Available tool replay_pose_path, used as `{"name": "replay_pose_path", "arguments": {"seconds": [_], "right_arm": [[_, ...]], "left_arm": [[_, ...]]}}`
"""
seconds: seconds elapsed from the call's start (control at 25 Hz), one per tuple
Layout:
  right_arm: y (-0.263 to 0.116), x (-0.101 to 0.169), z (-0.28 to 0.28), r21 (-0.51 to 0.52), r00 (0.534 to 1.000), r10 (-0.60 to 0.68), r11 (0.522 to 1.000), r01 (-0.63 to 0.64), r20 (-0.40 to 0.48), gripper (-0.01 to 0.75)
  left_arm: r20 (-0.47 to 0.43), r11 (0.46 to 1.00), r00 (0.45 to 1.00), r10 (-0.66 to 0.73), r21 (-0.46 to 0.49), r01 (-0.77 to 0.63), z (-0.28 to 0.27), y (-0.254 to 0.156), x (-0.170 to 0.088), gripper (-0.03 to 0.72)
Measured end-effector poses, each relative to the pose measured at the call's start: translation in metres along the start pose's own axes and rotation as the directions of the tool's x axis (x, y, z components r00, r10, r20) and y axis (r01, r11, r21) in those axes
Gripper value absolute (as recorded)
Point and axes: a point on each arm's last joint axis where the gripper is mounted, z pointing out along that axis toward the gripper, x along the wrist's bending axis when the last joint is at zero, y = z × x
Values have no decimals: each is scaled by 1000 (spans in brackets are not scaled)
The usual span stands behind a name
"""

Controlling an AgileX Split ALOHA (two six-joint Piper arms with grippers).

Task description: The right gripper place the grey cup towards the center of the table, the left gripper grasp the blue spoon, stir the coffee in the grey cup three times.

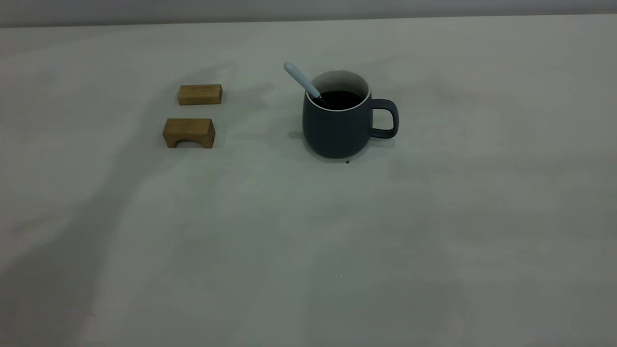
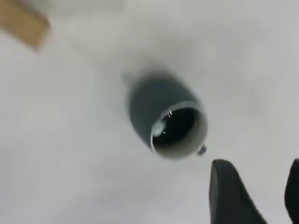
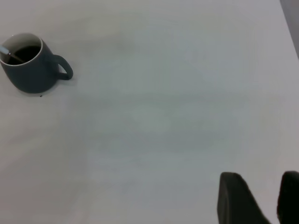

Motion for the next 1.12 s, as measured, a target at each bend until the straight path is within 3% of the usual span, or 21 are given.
{"name": "replay_pose_path", "arguments": {"seconds": [0.16, 0.28, 0.36, 0.48, 0.68, 0.84, 1.12], "right_arm": [[0, 0, 0, 0, 1000, 0, 1000, 0, 0, 254], [0, 0, 0, 0, 1000, 0, 1000, 0, 0, 254], [0, 0, 0, 0, 1000, 0, 1000, 0, 0, 254], [0, 0, 0, 0, 1000, 0, 1000, 0, 0, 254], [0, 0, 0, 0, 1000, 0, 1000, 0, 0, 254], [0, 0, 0, 0, 1000, 0, 1000, 0, 0, 254], [0, 0, 0, 0, 1000, 0, 1000, 0, 0, 254]], "left_arm": [[-20, 954, 973, 228, -194, -227, -67, -4, 4, 369], [-106, 823, 865, 490, -271, -499, -110, -14, 13, 369], [-138, 765, 820, 556, -302, -570, -137, -25, 23, 369], [-227, 731, 793, 565, -308, -609, -161, -43, 53, 369], [-415, 720, 738, 532, -235, -652, -169, -77, 128, 369], [-497, 730, 681, 538, -128, -671, -152, -105, 185, 369], [-489, 718, 632, 601, -17, -696, -134, -154, 265, 369]]}}
